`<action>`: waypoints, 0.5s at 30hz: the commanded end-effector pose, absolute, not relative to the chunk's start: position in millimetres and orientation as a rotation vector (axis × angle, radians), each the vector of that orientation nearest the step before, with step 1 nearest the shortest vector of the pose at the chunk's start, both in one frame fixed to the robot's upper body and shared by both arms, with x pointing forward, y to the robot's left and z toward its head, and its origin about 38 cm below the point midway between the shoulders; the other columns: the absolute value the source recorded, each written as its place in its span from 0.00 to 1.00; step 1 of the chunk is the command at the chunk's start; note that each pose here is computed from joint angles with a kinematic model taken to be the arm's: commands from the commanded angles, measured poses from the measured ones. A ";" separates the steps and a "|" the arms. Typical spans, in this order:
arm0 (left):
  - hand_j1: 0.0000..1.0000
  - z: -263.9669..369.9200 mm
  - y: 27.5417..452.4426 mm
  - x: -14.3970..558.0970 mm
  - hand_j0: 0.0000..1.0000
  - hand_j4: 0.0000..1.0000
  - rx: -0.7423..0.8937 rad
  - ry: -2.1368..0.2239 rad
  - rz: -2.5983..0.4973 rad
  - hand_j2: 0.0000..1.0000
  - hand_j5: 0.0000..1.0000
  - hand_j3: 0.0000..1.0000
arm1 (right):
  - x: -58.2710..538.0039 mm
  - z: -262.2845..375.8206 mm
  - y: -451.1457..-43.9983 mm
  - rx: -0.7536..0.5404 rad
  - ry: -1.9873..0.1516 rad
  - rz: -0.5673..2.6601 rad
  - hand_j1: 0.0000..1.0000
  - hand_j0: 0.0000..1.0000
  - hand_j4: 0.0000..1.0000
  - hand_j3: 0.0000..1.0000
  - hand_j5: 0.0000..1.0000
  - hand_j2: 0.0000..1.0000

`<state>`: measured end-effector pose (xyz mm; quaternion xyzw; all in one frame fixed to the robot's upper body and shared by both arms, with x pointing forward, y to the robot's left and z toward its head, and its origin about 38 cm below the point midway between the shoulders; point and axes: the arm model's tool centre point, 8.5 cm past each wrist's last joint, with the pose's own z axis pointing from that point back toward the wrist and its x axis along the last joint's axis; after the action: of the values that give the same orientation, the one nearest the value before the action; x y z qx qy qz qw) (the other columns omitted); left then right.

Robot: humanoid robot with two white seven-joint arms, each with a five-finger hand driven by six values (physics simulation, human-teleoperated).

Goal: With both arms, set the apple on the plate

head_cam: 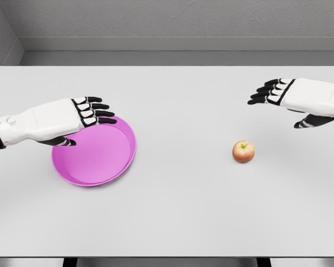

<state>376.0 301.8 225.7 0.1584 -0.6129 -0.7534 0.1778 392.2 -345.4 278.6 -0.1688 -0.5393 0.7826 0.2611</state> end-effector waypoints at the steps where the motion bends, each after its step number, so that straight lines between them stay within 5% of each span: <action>1: 1.00 225.7 302.4 376.0 1.00 1.00 0.445 -1.736 -2.124 1.00 1.00 1.00 | 391.9 279.2 -344.6 -0.450 -1.465 2.113 1.00 1.00 1.00 1.00 1.00 1.00; 9: 1.00 226.3 304.1 377.9 1.00 1.00 0.452 -1.728 -2.126 1.00 1.00 1.00 | 386.3 283.7 -342.7 -0.446 -1.456 2.141 1.00 1.00 1.00 1.00 1.00 1.00; 12: 1.00 226.1 304.5 378.1 1.00 1.00 0.453 -1.727 -2.125 1.00 1.00 1.00 | 381.4 280.8 -345.9 -0.157 -1.499 1.988 1.00 1.00 1.00 1.00 1.00 1.00; 15: 1.00 226.3 304.5 378.3 1.00 1.00 0.453 -1.723 -2.129 1.00 1.00 1.00 | 380.0 275.0 -345.0 -0.110 -1.513 1.953 1.00 1.00 1.00 1.00 1.00 1.00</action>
<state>378.1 304.0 225.8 0.1611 -0.6092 -0.7554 0.1798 379.9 -344.8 272.0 -0.0639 -0.5646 0.7596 0.3165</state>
